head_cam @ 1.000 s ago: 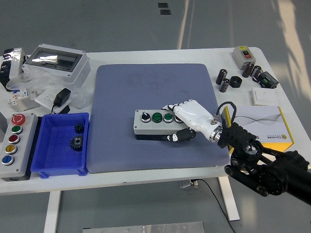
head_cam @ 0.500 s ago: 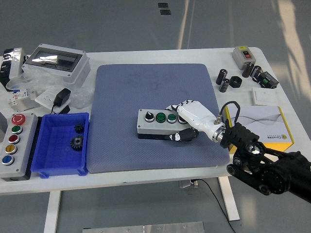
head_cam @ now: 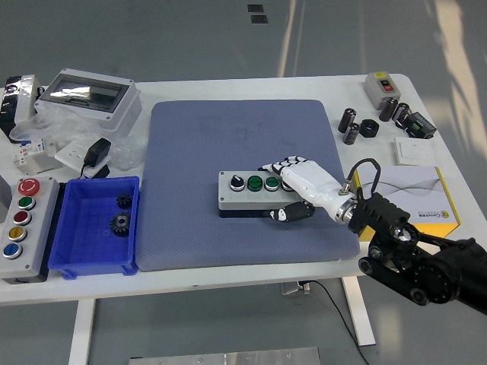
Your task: Pick up the button,place it on the desk,press the button,press the button
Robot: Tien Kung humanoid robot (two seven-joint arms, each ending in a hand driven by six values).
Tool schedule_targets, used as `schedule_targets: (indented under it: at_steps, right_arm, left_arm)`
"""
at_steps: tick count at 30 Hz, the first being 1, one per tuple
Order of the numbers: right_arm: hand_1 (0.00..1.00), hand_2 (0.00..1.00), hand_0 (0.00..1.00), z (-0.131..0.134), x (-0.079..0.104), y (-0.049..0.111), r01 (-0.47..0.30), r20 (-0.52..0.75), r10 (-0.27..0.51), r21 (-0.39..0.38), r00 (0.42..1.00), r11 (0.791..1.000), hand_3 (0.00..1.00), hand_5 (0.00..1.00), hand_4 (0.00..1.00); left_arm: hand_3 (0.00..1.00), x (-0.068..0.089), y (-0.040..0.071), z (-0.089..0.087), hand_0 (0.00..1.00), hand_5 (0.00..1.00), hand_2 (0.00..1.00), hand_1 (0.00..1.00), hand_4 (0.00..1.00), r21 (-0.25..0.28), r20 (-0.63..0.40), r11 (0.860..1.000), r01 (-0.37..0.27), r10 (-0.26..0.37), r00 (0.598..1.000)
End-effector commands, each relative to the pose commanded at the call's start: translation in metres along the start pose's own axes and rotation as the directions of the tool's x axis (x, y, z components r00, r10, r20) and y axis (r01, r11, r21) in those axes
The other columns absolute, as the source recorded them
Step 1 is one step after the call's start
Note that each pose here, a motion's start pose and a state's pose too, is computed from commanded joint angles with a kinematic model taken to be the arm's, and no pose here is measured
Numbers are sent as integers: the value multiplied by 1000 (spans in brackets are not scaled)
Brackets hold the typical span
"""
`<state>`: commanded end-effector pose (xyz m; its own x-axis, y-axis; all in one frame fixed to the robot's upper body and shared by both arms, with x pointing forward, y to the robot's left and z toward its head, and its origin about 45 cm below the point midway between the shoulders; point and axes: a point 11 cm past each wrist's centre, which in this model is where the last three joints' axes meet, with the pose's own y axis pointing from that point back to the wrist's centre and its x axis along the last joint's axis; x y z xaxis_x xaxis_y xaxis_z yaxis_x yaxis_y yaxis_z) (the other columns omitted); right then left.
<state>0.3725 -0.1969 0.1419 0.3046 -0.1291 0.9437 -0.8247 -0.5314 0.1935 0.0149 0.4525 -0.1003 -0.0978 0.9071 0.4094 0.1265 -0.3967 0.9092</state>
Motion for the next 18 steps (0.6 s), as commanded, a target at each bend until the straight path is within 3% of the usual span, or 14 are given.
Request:
schedule_targets:
  at_steps: [18]
  right_arm:
    - [833, 826, 912, 0, 7, 2, 29, 137, -28, -3, 990, 1000, 888, 52, 481]
  left_arm:
    - [592, -1, 0, -1, 622, 223, 539, 589, 607, 2, 5, 1000, 0, 0, 1000]
